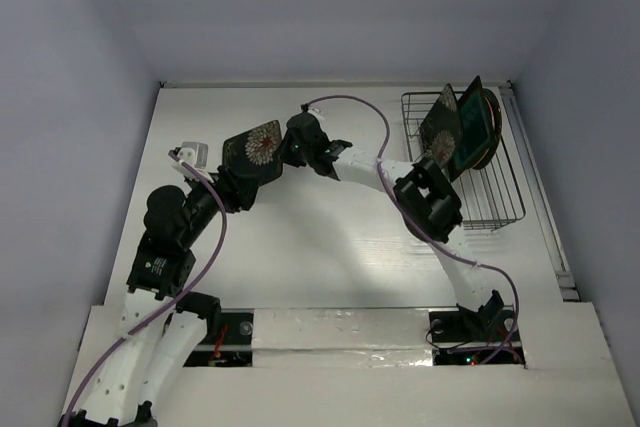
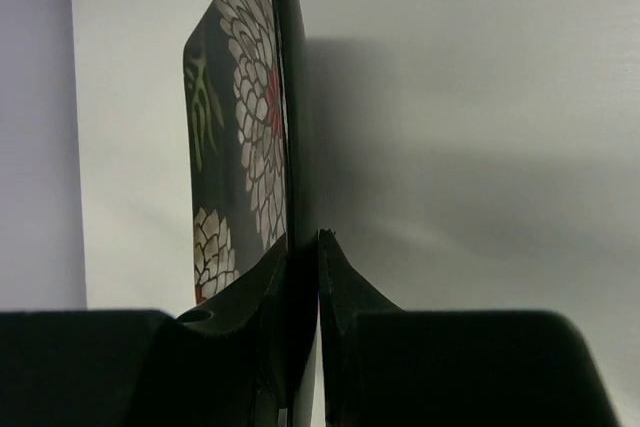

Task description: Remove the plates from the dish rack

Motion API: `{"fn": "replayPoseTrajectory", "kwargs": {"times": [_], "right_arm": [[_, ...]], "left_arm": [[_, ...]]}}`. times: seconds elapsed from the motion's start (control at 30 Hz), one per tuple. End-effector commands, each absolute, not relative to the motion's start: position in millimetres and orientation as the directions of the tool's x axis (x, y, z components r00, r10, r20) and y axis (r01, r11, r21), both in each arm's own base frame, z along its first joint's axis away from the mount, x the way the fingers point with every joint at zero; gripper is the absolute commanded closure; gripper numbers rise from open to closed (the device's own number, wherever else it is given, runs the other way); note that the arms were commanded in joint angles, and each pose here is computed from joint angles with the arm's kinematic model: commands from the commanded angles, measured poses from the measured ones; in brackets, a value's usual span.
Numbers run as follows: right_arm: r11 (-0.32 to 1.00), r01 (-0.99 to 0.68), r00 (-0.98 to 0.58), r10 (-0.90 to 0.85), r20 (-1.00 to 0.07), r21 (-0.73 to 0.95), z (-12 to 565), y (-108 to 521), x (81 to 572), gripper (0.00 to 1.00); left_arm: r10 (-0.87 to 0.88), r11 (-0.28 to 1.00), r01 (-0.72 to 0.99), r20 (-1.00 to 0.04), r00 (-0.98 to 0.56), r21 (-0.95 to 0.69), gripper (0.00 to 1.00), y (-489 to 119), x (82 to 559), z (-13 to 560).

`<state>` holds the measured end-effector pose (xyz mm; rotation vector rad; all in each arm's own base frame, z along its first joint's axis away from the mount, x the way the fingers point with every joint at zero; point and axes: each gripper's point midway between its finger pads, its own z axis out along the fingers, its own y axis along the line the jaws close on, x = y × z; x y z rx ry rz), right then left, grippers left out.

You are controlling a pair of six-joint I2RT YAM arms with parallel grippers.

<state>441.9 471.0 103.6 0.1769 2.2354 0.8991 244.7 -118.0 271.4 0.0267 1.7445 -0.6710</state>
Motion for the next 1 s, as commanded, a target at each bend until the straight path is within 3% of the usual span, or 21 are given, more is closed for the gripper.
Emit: {"fn": "replayPoseTrajectory", "kwargs": {"times": [0.0,0.3,0.47,0.63,0.83,0.9,0.93,0.97], "right_arm": [[0.527,-0.174,-0.66,0.565,-0.496,0.832,192.1,501.6,467.4,0.99],[0.473,-0.149,-0.777,0.487,-0.398,0.869,147.8,519.4,445.1,0.48],[0.568,-0.189,-0.775,0.414,-0.477,0.801,154.4,507.7,439.1,0.19],[0.761,-0.232,-0.703,0.299,-0.645,0.605,159.3,467.3,442.5,0.0],[0.877,-0.242,-0.636,0.18,-0.751,0.415,185.0,398.8,447.4,0.01],[0.9,-0.24,-0.574,0.17,-0.801,0.364,212.4,371.5,444.8,0.26],[0.924,-0.213,-0.465,0.189,-0.865,0.316,262.9,337.2,443.7,0.44],[0.95,-0.168,-0.439,0.167,-0.883,0.263,265.2,307.2,441.0,0.71]], "left_arm": [[-0.328,0.827,0.399,-0.917,-0.228,-0.395,0.43,-119.7,242.9,296.8],[-0.327,0.825,0.403,-0.917,-0.23,-0.396,0.43,-120.6,243.1,296.8],[-0.327,0.825,0.401,-0.915,-0.234,-0.398,0.43,-120.8,243.5,295.0],[-0.328,0.823,0.406,-0.916,-0.232,-0.397,0.43,-121.3,242.6,296.1],[-0.329,0.822,0.41,-0.918,-0.223,-0.394,0.43,-120.9,241.2,298.0],[-0.327,0.824,0.409,-0.918,-0.223,-0.393,0.43,-120.5,240.9,297.6],[-0.327,0.823,0.409,-0.918,-0.225,-0.393,0.43,-120.7,240.8,296.9],[-0.324,0.82,0.415,-0.918,-0.229,-0.394,0.43,-122.8,240.1,296.5]]}}
